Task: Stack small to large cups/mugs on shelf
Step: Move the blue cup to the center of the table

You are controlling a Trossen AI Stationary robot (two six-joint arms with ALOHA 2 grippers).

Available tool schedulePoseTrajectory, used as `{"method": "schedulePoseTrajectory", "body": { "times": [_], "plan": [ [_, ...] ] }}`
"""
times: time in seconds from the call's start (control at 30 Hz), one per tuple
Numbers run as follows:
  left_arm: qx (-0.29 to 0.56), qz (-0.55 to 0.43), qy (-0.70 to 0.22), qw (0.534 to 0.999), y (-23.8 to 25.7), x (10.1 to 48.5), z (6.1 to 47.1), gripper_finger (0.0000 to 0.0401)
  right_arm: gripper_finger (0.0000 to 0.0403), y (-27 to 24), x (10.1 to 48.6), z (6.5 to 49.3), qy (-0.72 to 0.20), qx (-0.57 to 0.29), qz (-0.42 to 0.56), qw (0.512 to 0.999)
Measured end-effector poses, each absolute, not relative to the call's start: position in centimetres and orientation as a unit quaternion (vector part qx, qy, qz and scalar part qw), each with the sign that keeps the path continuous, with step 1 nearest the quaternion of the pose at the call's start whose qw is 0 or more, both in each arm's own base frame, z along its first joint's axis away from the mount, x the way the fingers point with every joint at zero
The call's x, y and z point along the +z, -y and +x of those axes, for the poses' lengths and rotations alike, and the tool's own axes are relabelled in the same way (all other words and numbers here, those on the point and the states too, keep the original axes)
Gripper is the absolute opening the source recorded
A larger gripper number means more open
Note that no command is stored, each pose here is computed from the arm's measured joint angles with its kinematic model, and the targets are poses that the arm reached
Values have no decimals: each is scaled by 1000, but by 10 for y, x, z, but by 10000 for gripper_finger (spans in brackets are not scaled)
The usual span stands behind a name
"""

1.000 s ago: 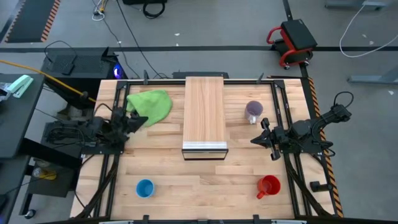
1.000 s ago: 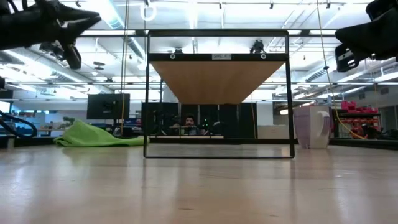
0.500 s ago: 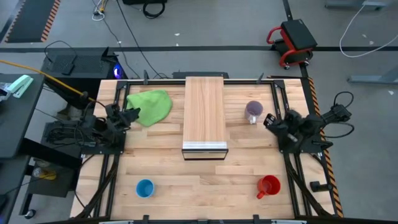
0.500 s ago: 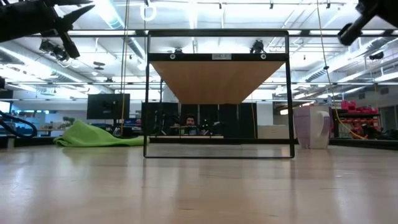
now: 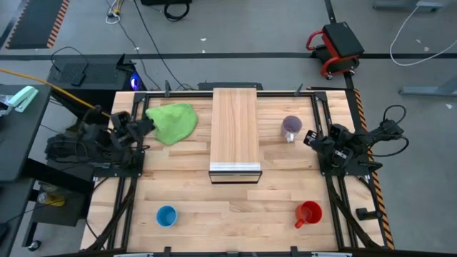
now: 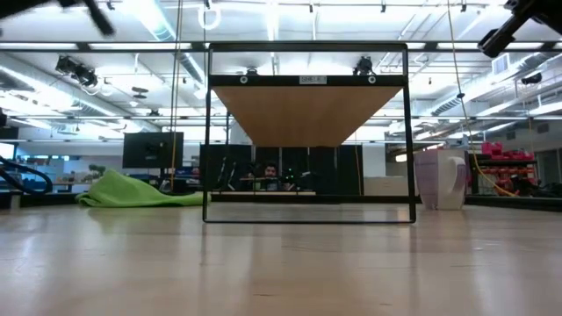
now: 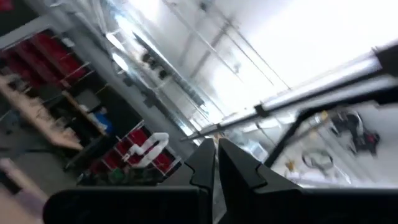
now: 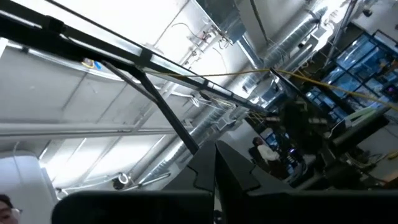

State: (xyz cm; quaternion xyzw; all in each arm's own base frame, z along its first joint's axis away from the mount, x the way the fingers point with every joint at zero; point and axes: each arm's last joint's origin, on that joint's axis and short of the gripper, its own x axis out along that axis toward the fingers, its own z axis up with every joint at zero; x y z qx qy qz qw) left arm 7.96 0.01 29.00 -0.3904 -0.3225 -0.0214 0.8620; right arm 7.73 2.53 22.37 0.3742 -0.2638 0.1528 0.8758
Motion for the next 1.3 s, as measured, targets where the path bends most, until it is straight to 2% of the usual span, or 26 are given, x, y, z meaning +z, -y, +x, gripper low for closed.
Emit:
{"method": "schedulePoseTrajectory", "body": {
  "times": [0.13,0.23,0.3,0.4,0.5,0.67,0.8,1.0,1.3],
  "plan": [
    [-46,-339,259,903,7,333,92,23,16,-25,224,77,262,155,383,872],
    [-10,-334,125,934,11,355,103,18,16,-25,224,77,261,158,390,869],
    [51,-352,8,935,12,362,107,15,16,-25,224,77,260,159,395,867],
    [155,-383,-161,896,13,366,111,12,16,-25,224,77,257,163,409,860],
    [222,-403,-281,842,19,373,118,13,16,-25,224,77,255,166,417,857],
    [262,-398,-430,767,42,382,137,13,16,-26,223,77,252,172,425,853],
    [270,-380,-540,701,73,374,147,11,16,-26,223,78,242,181,440,846],
    [278,-389,-578,661,125,357,144,22,16,-28,223,78,229,213,448,838],
    [346,-412,-554,635,176,336,134,73,16,-29,219,80,201,214,455,841]
  ]
}}
